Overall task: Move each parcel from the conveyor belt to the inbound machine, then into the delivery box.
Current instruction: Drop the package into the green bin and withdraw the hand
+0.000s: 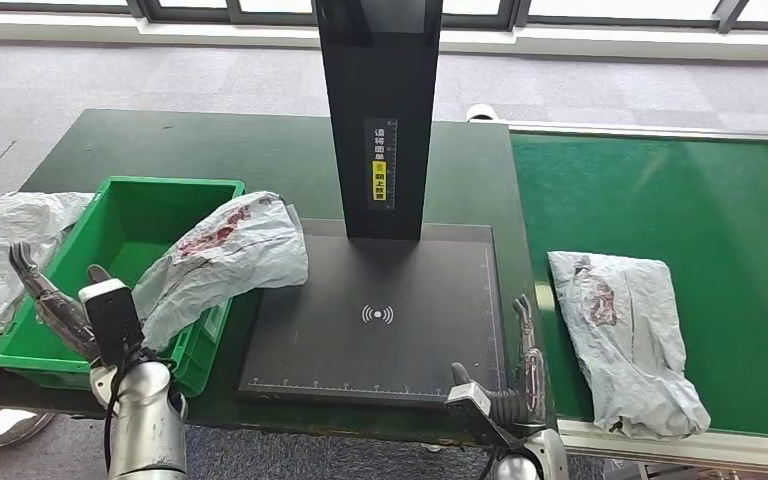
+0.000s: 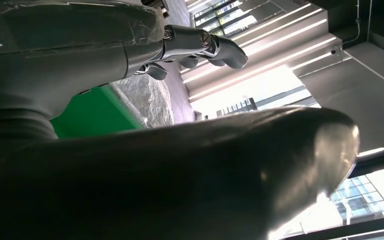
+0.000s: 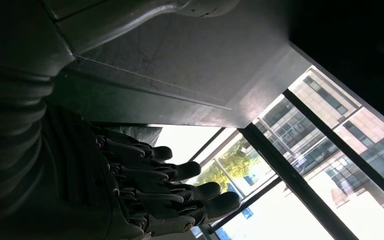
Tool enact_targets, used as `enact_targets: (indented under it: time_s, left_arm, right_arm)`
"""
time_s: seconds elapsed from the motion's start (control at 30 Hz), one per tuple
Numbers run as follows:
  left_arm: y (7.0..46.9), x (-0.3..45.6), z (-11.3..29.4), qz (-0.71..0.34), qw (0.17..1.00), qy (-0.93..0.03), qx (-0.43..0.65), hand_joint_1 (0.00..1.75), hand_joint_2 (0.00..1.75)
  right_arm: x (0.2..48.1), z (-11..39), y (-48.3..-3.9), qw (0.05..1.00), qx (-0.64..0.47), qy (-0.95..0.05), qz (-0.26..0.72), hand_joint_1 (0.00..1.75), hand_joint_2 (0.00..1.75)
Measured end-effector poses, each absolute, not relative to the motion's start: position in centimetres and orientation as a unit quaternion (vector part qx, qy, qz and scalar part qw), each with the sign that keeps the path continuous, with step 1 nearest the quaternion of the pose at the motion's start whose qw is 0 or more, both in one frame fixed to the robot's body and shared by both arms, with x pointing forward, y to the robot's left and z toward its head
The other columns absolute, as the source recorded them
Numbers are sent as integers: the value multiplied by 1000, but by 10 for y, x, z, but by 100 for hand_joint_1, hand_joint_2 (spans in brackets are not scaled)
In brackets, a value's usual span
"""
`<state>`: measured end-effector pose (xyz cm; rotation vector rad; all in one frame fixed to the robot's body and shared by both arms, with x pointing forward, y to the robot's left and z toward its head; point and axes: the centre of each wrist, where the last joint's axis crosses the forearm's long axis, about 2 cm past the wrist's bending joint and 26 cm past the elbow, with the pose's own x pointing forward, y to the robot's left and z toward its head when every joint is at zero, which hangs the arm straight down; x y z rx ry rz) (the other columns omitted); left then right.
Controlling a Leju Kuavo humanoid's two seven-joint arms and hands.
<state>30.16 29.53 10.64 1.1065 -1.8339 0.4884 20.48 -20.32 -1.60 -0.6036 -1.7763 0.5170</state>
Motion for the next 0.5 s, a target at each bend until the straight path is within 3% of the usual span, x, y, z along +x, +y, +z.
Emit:
enact_targets:
  time_s: [0.33, 0.5]
  left_arm:
    - [311, 289, 107, 188, 475, -707, 489, 0, 0]
    - [307, 282, 115, 238, 448, -739, 443, 0, 0]
  right_arm:
    - [207, -16, -199, 558, -251, -755, 235, 0, 175]
    - [198, -19, -200, 554, -252, -753, 250, 0, 175]
